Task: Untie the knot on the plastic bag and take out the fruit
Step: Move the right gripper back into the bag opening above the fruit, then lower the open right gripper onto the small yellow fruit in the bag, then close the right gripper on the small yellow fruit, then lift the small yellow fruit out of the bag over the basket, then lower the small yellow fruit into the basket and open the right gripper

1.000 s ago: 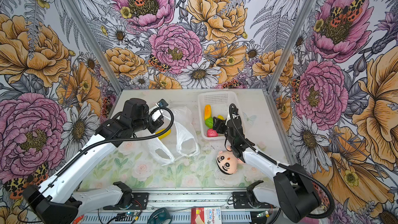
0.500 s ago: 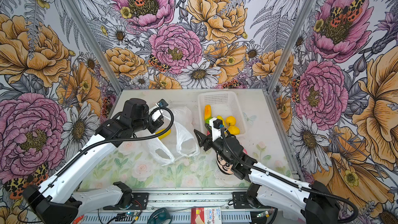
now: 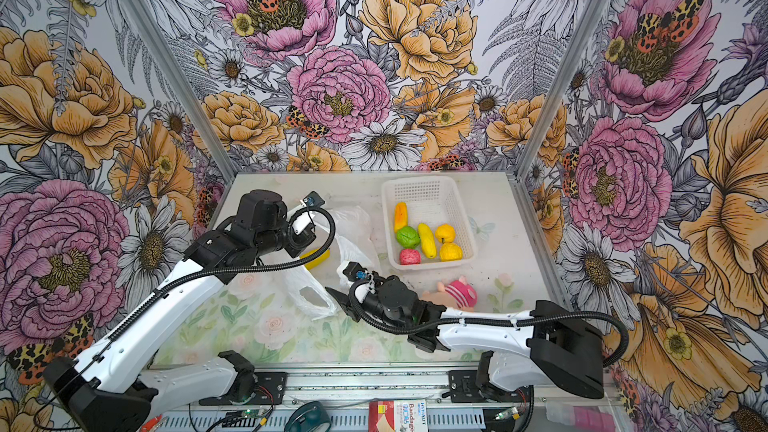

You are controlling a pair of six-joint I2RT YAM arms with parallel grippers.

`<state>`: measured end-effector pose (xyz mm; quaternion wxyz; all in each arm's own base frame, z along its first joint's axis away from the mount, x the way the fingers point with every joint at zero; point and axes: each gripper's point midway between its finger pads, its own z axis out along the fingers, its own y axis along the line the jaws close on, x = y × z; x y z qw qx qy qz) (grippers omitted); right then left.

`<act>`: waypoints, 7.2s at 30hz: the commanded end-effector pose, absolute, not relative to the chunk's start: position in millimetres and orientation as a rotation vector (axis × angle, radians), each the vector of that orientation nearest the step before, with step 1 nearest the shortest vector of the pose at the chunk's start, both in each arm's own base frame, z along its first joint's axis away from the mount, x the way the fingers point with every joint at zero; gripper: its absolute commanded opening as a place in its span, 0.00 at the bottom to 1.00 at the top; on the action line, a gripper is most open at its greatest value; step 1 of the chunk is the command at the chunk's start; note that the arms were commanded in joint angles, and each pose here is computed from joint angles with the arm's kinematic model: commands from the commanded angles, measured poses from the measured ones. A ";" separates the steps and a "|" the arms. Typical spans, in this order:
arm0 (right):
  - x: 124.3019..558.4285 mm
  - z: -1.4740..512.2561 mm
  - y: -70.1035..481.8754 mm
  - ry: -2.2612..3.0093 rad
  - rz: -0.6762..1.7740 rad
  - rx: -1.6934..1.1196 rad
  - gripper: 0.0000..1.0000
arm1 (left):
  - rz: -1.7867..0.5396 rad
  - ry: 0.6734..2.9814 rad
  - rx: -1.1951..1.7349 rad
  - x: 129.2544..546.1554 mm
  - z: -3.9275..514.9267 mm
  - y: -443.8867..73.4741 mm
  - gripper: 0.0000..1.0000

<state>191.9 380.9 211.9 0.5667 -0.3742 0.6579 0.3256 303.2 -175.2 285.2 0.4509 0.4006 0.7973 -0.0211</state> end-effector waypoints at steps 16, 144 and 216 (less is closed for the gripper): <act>258.1 154.3 434.2 1.734 0.659 -0.753 0.40 | -0.060 1.962 0.958 305.2 289.5 -173.3 0.00; 220.8 284.4 380.4 1.602 1.093 -0.385 0.38 | 0.029 2.024 0.893 318.0 278.3 -156.3 0.00; 404.6 88.1 97.5 2.126 0.344 0.530 0.66 | 0.017 2.010 0.899 314.8 282.6 -157.8 0.00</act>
